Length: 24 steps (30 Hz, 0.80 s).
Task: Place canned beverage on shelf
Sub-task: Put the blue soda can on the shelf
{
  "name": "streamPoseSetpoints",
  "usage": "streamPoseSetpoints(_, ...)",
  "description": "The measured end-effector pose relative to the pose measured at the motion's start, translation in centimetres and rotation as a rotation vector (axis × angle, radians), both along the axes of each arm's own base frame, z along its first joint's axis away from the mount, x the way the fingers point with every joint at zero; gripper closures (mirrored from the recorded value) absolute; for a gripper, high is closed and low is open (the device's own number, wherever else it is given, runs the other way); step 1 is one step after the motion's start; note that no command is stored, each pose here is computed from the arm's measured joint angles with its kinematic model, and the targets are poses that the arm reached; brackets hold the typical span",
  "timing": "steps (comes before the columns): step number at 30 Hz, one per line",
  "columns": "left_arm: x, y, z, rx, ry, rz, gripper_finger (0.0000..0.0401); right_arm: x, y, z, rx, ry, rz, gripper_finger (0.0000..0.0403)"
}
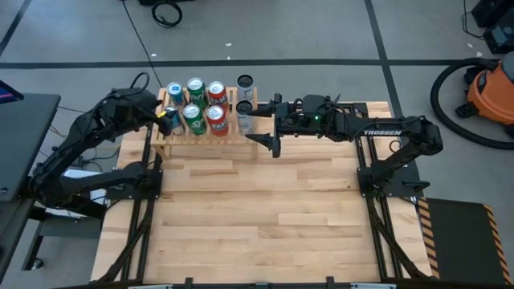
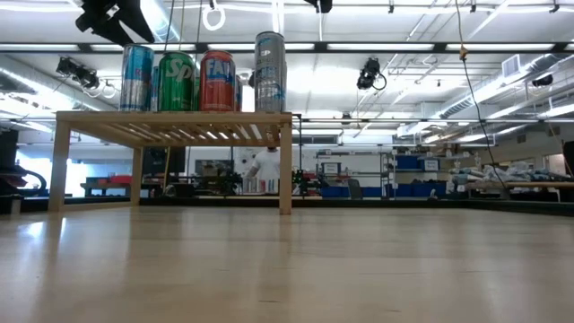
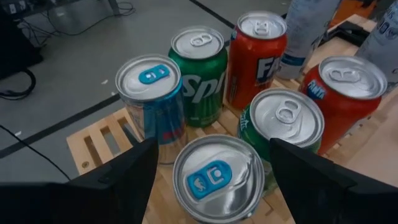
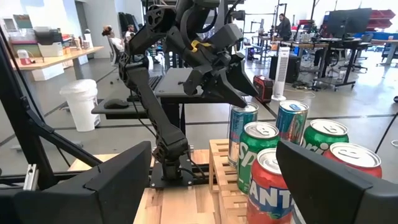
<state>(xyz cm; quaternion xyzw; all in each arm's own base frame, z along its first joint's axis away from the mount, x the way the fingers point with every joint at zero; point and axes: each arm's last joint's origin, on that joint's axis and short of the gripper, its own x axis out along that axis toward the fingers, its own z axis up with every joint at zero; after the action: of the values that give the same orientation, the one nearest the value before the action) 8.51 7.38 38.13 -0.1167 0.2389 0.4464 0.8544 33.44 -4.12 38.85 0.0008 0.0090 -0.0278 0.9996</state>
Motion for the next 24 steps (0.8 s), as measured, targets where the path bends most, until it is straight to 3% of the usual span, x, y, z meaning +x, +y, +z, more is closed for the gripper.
streamPoseSetpoints(24,1.0,0.7,-1.4,-0.094,0.132,-0.008,0.0094,0.0,0.0,-0.4,0.005,0.037,0.0,0.0048)
